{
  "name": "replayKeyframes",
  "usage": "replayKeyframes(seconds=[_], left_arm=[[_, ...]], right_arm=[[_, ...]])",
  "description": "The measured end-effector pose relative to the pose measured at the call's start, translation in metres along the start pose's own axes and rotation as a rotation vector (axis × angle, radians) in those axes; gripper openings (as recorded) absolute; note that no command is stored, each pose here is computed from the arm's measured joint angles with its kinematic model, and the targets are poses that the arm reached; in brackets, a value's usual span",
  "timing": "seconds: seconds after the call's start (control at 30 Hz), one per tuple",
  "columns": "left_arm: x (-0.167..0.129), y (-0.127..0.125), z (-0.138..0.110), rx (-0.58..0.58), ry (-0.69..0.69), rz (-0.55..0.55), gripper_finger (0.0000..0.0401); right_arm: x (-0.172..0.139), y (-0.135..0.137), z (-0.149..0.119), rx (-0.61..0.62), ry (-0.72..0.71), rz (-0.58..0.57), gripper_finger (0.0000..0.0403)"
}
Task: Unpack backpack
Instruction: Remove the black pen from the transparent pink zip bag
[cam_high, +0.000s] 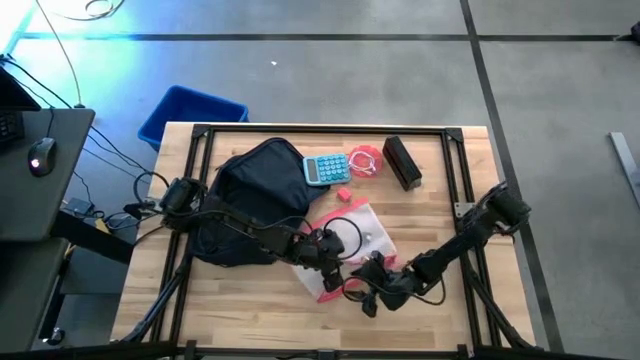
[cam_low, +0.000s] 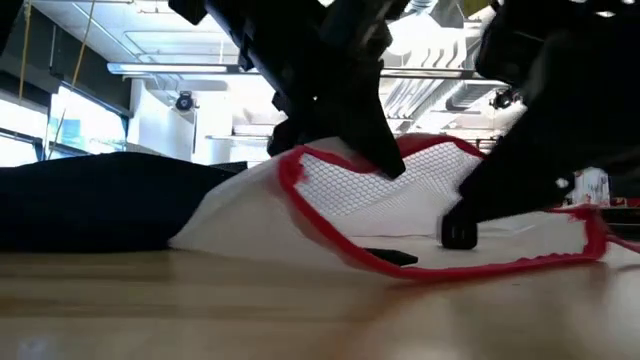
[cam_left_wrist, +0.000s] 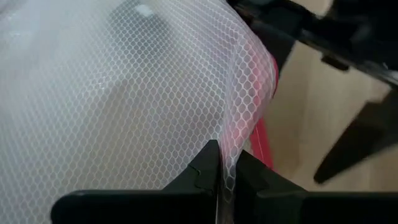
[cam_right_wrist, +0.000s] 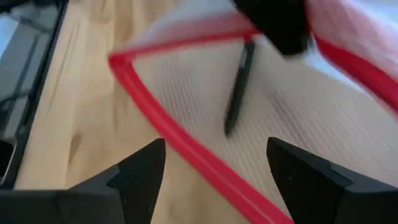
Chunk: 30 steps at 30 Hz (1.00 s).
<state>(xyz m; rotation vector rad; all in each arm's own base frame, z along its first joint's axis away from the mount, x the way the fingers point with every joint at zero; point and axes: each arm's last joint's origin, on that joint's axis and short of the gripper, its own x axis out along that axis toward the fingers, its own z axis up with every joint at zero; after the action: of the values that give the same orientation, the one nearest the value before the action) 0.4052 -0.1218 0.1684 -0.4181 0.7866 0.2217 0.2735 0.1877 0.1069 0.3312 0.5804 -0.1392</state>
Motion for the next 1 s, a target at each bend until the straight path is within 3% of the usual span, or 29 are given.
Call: replayKeyframes(seconds=[0.37,0.57,0.83,1.0], left_arm=[[0.003,0.012,0.008,-0.034,-0.003,0.027,0.0],[0.003,0.012,0.007,-0.027,0.011,0.03,0.0],[0.003,0.014,0.002,-0.012,0.049,0.058,0.0],[0.002,0.015,-0.002,0.003,0.082,0.087,0.0]], right_arm=[[0.039,-0.017,0.006,-0.009,-0.063,-0.108,0.0248],[0.057,-0.023,0.002,0.005,-0.011,-0.087,0.0171],[0.054,-0.018,-0.004,0.029,0.013,-0.067,0.002],[0.048,-0.014,-0.009,0.077,0.069,-0.065,0.0018]])
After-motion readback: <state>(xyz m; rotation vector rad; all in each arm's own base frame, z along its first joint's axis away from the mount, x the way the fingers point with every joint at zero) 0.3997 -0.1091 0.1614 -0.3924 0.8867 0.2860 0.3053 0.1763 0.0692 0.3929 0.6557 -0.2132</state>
